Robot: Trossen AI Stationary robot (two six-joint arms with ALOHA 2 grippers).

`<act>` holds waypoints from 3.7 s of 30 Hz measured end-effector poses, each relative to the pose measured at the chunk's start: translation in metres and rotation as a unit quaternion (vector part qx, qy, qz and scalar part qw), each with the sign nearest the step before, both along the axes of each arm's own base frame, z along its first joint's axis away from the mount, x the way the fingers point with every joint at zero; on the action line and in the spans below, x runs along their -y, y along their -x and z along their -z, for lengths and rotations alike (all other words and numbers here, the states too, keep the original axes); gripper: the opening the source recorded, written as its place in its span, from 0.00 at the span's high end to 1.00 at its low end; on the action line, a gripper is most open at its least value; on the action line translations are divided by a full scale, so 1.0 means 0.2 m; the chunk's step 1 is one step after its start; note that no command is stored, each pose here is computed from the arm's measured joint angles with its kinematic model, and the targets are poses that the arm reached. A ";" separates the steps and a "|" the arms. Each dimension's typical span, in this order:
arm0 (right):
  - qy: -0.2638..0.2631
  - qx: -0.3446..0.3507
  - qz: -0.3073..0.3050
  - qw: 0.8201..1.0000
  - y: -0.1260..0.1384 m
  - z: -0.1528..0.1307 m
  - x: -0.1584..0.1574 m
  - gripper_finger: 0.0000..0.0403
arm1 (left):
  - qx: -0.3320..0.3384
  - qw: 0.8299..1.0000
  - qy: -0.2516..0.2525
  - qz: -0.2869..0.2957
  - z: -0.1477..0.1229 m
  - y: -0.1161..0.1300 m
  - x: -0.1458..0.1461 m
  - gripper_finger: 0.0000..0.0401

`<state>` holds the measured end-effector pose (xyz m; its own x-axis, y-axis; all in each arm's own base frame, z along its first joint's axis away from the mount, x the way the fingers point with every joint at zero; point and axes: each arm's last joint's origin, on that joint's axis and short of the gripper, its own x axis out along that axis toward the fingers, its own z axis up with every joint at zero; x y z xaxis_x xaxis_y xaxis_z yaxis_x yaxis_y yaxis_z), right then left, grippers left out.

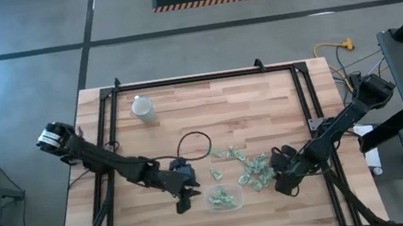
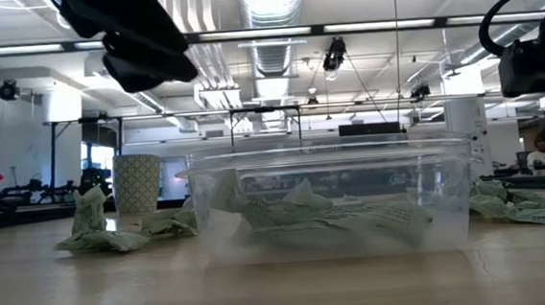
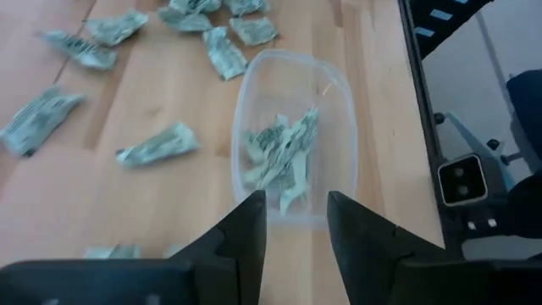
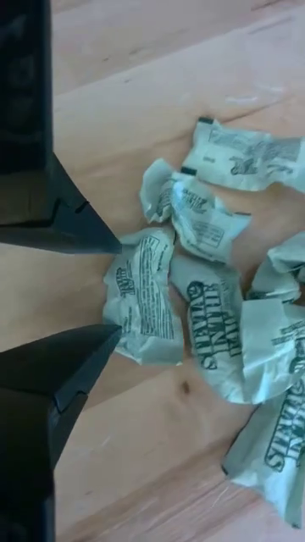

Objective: Pick and place Stevia / Truvia into bins
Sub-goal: Put the stevia packet into the transparent container

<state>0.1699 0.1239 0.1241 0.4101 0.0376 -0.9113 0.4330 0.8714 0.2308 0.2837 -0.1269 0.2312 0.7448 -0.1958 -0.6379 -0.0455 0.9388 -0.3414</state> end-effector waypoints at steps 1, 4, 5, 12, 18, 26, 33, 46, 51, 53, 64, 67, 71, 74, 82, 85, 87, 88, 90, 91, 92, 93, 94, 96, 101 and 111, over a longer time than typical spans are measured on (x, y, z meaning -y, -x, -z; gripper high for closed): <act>0.000 -0.001 0.000 1.000 0.00 0.00 0.00 0.69 | -0.004 1.000 0.003 -0.004 -0.01 0.02 -0.01 0.73; 0.004 0.001 -0.002 1.000 0.00 0.00 0.00 0.77 | -0.023 1.000 0.000 -0.008 -0.05 0.07 -0.03 0.73; 0.006 0.004 -0.003 1.000 0.00 0.00 0.00 0.81 | -0.026 1.000 -0.002 -0.009 -0.05 0.08 -0.04 0.73; 0.010 0.005 -0.002 1.000 0.00 0.01 0.00 0.97 | -0.042 0.999 -0.025 -0.024 -0.09 0.14 -0.07 0.73; -0.001 -0.001 -0.005 1.000 0.00 -0.03 -0.01 0.98 | -0.051 0.998 -0.033 -0.028 -0.08 0.15 -0.08 0.73; -0.037 0.081 -0.063 0.994 -0.07 -0.25 -0.06 0.98 | -0.112 0.992 -0.054 -0.036 -0.02 0.20 -0.10 0.73; -0.004 0.129 -0.097 0.987 -0.15 -0.34 -0.11 0.98 | -0.150 0.986 -0.062 -0.048 0.07 0.24 -0.12 0.73; 0.040 0.150 -0.157 0.975 -0.39 -0.30 -0.22 0.98 | -0.177 0.980 -0.046 -0.079 0.17 0.28 -0.14 0.73; 0.058 0.164 -0.182 0.968 -0.52 -0.29 -0.25 0.98 | -0.179 0.979 -0.044 -0.083 0.17 0.28 -0.14 0.73; 0.062 0.158 -0.195 0.966 -0.56 -0.28 -0.26 0.98 | -0.179 0.979 -0.044 -0.083 0.17 0.28 -0.14 0.73; 0.041 0.142 -0.218 0.965 -0.68 -0.24 -0.29 0.98 | -0.179 0.979 -0.047 -0.082 0.18 0.28 -0.14 0.73; 0.044 0.144 -0.217 0.965 -0.68 -0.25 -0.29 0.98 | -0.180 0.979 -0.048 -0.082 0.18 0.29 -0.14 0.73; 0.046 0.141 -0.214 0.965 -0.67 -0.24 -0.27 0.97 | -0.181 0.979 -0.048 -0.082 0.18 0.29 -0.14 0.73; 0.044 0.147 -0.213 0.965 -0.67 -0.26 -0.27 0.94 | -0.181 0.979 -0.048 -0.082 0.18 0.29 -0.14 0.73; 0.044 0.142 -0.212 0.966 -0.67 -0.27 -0.27 0.77 | -0.171 0.981 -0.043 -0.083 0.19 0.28 -0.14 0.73; 0.045 0.107 -0.193 0.974 -0.65 -0.27 -0.26 0.74 | -0.150 0.985 -0.046 -0.076 0.19 0.27 -0.13 0.73; 0.053 0.083 -0.177 0.979 -0.64 -0.27 -0.25 0.74 | -0.130 0.986 -0.065 -0.078 0.19 0.24 -0.13 0.73; 0.056 0.071 -0.172 0.981 -0.63 -0.26 -0.25 0.75 | -0.124 0.985 -0.082 -0.084 0.20 0.24 -0.13 0.73; 0.060 0.050 -0.165 0.983 -0.62 -0.26 -0.24 0.76 | -0.109 0.982 -0.114 -0.107 0.22 0.22 -0.14 0.73; 0.061 0.041 -0.161 0.984 -0.61 -0.26 -0.24 0.76 | -0.106 0.980 -0.124 -0.117 0.23 0.20 -0.15 0.73; 0.062 0.034 -0.158 0.985 -0.60 -0.26 -0.24 0.77 | -0.110 0.977 -0.129 -0.125 0.25 0.19 -0.16 0.73; 0.061 0.031 -0.154 0.986 -0.60 -0.27 -0.24 0.78 | -0.118 0.975 -0.129 -0.136 0.27 0.18 -0.17 0.73; 0.060 0.028 -0.151 0.986 -0.59 -0.28 -0.24 0.78 | -0.125 0.973 -0.125 -0.149 0.29 0.17 -0.18 0.73; 0.056 0.025 -0.145 0.987 -0.57 -0.30 -0.24 0.80 | -0.139 0.968 -0.109 -0.176 0.33 0.14 -0.21 0.73; 0.054 0.065 -0.132 0.988 -0.54 -0.41 -0.25 0.83 | -0.171 0.961 -0.075 -0.203 0.39 0.11 -0.25 0.73; 0.090 0.073 -0.083 0.990 -0.33 -0.60 -0.18 0.84 | -0.168 0.958 -0.044 -0.226 0.41 0.07 -0.30 0.73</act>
